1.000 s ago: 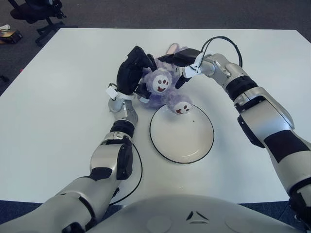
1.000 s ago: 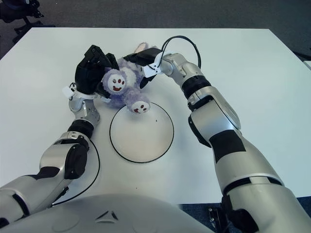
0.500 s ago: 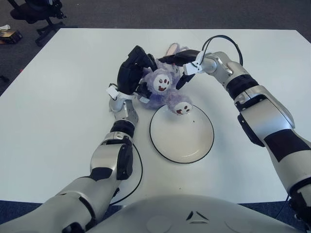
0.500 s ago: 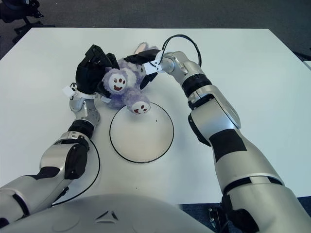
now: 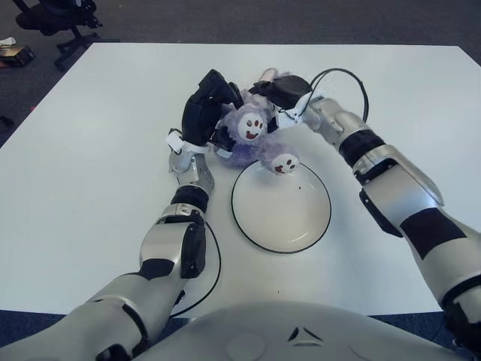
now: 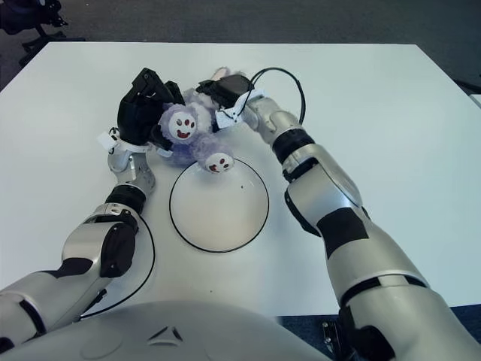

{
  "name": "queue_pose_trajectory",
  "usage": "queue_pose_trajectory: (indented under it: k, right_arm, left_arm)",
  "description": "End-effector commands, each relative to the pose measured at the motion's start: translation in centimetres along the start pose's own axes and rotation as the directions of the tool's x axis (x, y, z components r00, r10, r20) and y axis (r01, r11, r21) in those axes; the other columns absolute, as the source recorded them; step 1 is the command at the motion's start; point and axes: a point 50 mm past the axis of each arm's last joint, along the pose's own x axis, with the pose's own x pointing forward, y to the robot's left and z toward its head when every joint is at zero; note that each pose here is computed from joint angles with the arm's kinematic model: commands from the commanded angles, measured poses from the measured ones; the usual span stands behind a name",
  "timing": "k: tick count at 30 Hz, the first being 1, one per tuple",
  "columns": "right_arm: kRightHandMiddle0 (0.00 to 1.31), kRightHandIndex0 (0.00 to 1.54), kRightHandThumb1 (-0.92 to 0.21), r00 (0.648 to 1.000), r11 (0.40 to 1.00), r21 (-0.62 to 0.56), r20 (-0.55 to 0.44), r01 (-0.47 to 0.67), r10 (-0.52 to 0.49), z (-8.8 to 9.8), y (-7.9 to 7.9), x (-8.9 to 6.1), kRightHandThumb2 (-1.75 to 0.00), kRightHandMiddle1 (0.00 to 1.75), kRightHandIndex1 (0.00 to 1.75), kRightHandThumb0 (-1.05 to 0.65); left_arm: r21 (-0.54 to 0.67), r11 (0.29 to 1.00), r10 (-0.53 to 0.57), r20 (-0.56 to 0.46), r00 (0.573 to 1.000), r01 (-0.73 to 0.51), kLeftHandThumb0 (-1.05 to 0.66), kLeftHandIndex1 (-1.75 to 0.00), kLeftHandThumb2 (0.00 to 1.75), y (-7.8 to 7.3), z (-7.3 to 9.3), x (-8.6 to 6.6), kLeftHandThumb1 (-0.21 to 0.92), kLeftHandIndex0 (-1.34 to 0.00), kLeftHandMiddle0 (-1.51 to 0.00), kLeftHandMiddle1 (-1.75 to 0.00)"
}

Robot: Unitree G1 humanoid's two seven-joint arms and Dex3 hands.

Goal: Put the doll into the plate.

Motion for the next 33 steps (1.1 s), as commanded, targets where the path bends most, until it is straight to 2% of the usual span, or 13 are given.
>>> queue_pose_trajectory:
  k: [1, 4, 9, 11, 13, 16, 17, 20, 25, 33]
  right_arm:
    - [0.47, 0.43, -0.92, 0.998, 0.998, -0.037, -0.034, -0.055, 0.054, -0.7, 2.3, -1.9, -0.26, 1.47, 1.3, 0.0]
    - [0.44, 0.46, -0.92, 0.998, 0.998, -0.039, -0.043, -0.048, 0.046, -0.9, 2.4, -2.1, -0.26, 1.55, 1.23, 0.0]
    - [0.44, 0.45, -0.92, 0.998, 0.998, -0.036, -0.052, -0.044, 0.043, -1.1, 2.4, -2.2, -0.26, 1.43, 1.36, 0.0]
    - [0.43, 0.47, -0.91, 0.997, 0.999, -0.029, -0.072, -0.039, 0.037, -1.4, 2.6, -2.5, -0.27, 1.49, 1.29, 0.0]
    - [0.43, 0.5, -0.86, 0.996, 0.999, -0.028, -0.084, -0.031, 0.028, -1.5, 2.7, -2.6, -0.35, 1.55, 1.24, 0.0]
    - [0.42, 0.51, -0.8, 0.996, 0.999, -0.03, -0.091, -0.022, 0.019, -1.6, 2.7, -2.8, -0.45, 1.57, 1.25, 0.0]
    - [0.42, 0.5, -0.77, 0.995, 0.999, -0.031, -0.094, -0.017, 0.014, -1.7, 2.8, -2.8, -0.52, 1.57, 1.3, 0.0]
    - [0.43, 0.47, -0.59, 0.995, 0.999, -0.032, -0.104, -0.012, 0.009, -1.9, 2.8, -3.0, -0.85, 1.6, 1.54, 0.0]
    - [0.41, 0.45, -0.47, 0.992, 1.0, -0.016, -0.125, -0.008, 0.006, -2.4, 2.8, -3.2, -1.1, 1.68, 1.71, 0.0]
    - [0.35, 0.52, -0.41, 0.983, 0.998, 0.055, -0.182, 0.012, -0.002, -3.2, 2.8, -3.8, -1.2, 1.74, 1.72, 0.0]
  left_arm:
    - [-0.05, 0.997, 0.062, -0.085, 0.994, -0.066, 0.0, -1.75, 1.43, -0.6, -1.1, -2.7, 0.23, -0.45, -0.67, -1.74]
    - [-0.05, 0.996, 0.063, -0.082, 0.995, -0.067, 0.0, -1.75, 1.43, -0.6, -1.1, -2.7, 0.23, -0.45, -0.67, -1.74]
    - [-0.051, 0.996, 0.064, -0.08, 0.995, -0.068, 0.0, -1.75, 1.43, -0.6, -1.1, -2.6, 0.22, -0.45, -0.67, -1.74]
    - [-0.05, 0.996, 0.066, -0.078, 0.995, -0.07, 0.0, -1.75, 1.43, -0.6, -1.1, -2.7, 0.22, -0.45, -0.67, -1.74]
    - [-0.05, 0.996, 0.068, -0.076, 0.995, -0.072, 0.0, -1.75, 1.44, -0.6, -1.0, -2.7, 0.22, -0.45, -0.67, -1.74]
    - [-0.049, 0.996, 0.069, -0.075, 0.995, -0.073, 0.0, -1.75, 1.44, -0.6, -1.0, -2.7, 0.22, -0.45, -0.68, -1.75]
    - [-0.048, 0.996, 0.07, -0.074, 0.995, -0.073, 0.0, -1.75, 1.44, -0.6, -1.0, -2.7, 0.22, -0.46, -0.68, -1.75]
    - [-0.044, 0.996, 0.072, -0.071, 0.995, -0.075, 0.0, -1.75, 1.45, -0.5, -1.0, -2.7, 0.21, -0.46, -0.68, -1.75]
    - [-0.04, 0.996, 0.073, -0.067, 0.995, -0.076, 0.0, -1.75, 1.46, -0.6, -0.9, -2.7, 0.2, -0.47, -0.69, -1.75]
    - [-0.038, 0.996, 0.074, -0.061, 0.995, -0.076, 0.0, -1.75, 1.48, -0.6, -0.8, -2.6, 0.18, -0.48, -0.7, -1.75]
